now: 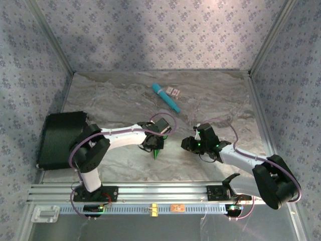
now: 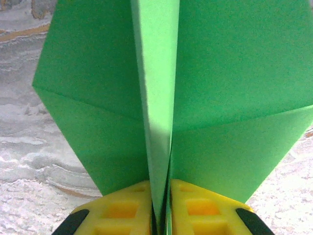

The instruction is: Fold a paper plane with a square sheet of paper (pick it up from the middle)

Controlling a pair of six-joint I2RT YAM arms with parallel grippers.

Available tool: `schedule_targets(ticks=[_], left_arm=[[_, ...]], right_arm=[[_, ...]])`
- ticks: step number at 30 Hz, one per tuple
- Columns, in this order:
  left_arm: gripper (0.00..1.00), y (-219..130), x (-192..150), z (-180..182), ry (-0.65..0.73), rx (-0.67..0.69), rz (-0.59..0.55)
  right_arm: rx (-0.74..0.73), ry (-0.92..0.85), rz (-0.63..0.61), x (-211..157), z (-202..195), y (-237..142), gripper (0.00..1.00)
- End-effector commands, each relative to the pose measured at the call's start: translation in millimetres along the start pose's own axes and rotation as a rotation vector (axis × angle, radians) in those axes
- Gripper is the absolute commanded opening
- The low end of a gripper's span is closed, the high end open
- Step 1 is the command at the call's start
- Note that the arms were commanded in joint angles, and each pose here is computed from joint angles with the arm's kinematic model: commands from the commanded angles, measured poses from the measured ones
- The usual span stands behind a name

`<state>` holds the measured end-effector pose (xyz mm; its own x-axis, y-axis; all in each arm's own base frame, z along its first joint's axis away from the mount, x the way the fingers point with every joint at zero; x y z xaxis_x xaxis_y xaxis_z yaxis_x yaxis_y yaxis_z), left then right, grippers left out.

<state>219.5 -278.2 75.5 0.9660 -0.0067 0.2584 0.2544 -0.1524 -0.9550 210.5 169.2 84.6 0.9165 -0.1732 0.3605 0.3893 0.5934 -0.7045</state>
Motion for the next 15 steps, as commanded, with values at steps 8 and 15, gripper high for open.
schedule_targets(ticks=[8,15], left_arm=[[0.16,7,0,0,-0.004,0.039,0.016],[0.19,19,-6,3,-0.020,0.092,0.035]], right_arm=[[0.010,-0.017,-0.025,9,8,0,0.29],[0.014,-0.028,-0.023,8,8,0,0.29]])
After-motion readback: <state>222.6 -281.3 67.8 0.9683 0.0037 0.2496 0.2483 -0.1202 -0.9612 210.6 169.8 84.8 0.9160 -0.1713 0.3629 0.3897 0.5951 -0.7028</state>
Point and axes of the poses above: each hand's point on the last joint's axis, 136 mm out from that joint toward the fingers, its own y axis out along the fingers, its own z axis along the line the jaws close on, x = y × z, the point moved 5 cm from there along -y, back along the fingers, and after that the axes turned 5 degrees about -y, right-handed, at the moved point
